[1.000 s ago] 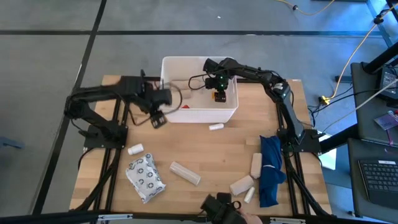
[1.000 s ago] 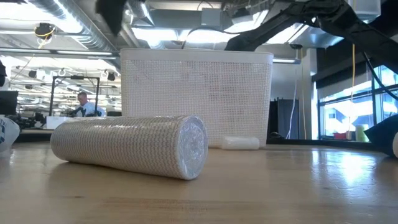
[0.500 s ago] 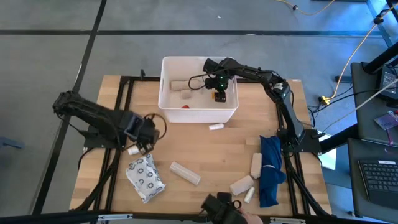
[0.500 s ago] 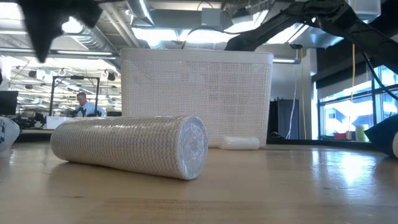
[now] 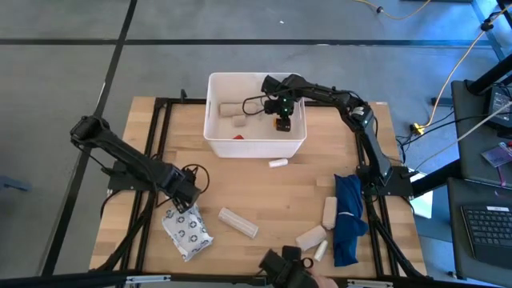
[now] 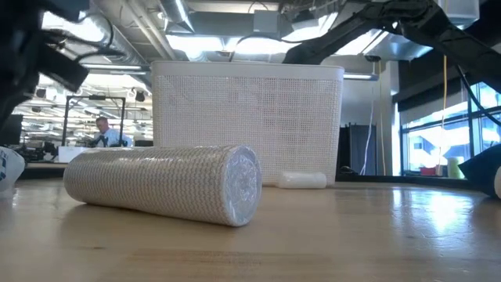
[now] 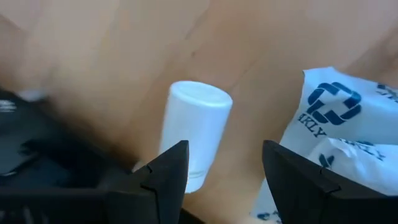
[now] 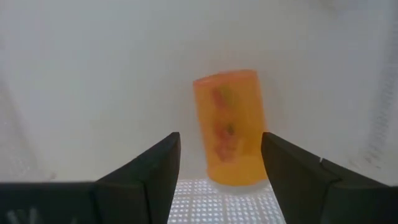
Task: Pick & place medical supplies in basket/bin
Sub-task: Put the white pill bottle into the white bin
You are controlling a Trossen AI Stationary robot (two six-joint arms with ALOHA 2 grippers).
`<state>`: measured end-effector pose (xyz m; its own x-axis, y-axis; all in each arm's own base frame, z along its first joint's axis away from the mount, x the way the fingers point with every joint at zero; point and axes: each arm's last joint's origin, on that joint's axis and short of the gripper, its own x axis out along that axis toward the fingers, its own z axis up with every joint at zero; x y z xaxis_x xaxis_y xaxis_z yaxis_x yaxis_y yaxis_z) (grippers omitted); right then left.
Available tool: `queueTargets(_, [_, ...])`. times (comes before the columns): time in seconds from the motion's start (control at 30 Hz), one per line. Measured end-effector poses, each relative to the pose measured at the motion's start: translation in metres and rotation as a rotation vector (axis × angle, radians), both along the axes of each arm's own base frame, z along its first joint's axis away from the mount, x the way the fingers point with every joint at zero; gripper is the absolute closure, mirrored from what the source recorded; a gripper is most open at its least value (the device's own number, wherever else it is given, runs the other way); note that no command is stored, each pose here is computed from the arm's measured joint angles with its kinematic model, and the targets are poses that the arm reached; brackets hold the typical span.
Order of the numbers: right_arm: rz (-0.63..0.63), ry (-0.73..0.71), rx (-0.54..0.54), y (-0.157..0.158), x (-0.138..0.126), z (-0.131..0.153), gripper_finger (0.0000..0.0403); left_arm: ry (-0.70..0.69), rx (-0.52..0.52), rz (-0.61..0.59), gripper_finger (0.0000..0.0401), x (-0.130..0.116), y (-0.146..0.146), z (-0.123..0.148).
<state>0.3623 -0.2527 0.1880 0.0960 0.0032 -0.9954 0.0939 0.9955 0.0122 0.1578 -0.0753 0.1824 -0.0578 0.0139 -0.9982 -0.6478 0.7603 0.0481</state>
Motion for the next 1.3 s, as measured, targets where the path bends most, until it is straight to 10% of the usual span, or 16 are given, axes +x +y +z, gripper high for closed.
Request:
queueTargets(0.53, [-0.115,-0.076,-0.04,-0.005,0.006,0.059,0.0178,0.087,0.019,0.014,0.0205,-0.019,0.009,-0.031])
queueTargets(0.87, [-0.152,-0.399,-0.024,0.005,0.004,0.146,0.0178,0.055,-0.008,-0.006,0.0229,-0.014,0.006,-0.026])
queueTargets(1.3, [0.242,-0.799,0.294,0.095,-0.023,0.241,0.0178,-0.24,0.195,0.058,0.0228,0.018,0.025,0.057])
